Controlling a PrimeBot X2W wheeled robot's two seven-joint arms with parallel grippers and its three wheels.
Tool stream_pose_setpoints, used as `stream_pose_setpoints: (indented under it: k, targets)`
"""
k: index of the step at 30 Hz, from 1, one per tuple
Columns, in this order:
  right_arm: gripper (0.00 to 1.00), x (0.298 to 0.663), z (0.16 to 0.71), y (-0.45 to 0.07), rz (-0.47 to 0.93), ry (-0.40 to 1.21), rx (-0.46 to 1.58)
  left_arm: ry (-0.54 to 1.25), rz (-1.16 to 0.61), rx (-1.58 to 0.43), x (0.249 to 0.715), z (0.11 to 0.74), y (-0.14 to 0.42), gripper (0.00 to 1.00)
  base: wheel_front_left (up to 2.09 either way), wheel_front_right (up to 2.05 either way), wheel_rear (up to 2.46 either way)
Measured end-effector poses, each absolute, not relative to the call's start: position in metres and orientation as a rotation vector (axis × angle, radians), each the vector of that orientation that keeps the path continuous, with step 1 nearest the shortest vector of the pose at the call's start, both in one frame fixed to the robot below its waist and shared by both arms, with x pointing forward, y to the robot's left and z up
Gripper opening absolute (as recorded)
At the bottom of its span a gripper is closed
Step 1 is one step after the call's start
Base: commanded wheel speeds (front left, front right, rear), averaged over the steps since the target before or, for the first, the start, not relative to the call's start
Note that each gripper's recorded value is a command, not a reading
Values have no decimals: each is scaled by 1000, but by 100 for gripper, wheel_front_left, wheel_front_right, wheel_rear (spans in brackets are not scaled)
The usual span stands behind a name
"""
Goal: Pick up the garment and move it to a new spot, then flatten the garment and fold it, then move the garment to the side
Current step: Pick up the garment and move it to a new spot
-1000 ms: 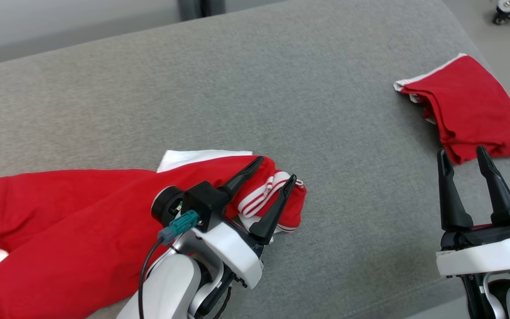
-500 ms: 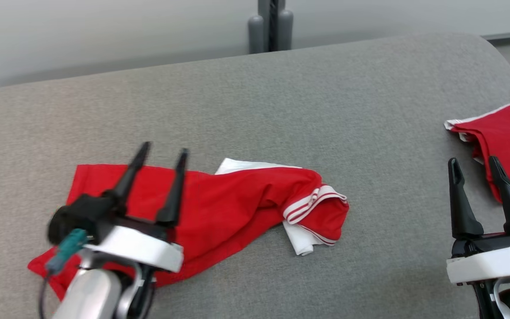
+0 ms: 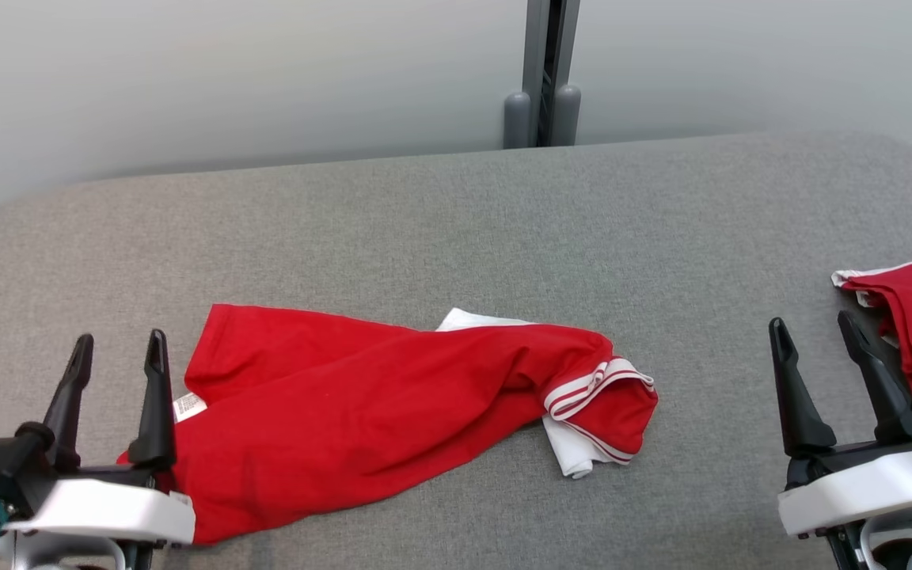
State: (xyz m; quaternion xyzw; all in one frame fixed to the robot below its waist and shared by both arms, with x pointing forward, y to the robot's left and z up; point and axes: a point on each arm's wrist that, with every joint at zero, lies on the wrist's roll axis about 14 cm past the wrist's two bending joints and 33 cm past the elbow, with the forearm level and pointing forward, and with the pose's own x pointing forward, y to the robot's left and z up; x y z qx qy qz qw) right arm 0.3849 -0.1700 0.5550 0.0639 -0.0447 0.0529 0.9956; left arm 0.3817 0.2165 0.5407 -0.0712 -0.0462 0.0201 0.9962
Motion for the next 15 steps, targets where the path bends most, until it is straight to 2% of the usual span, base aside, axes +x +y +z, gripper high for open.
stream_pose_setpoints:
  k: [15]
  targets:
    - [100,358,550,-167,114,-54,125,-55,8,-134,341,543,205,100,0,0,0]
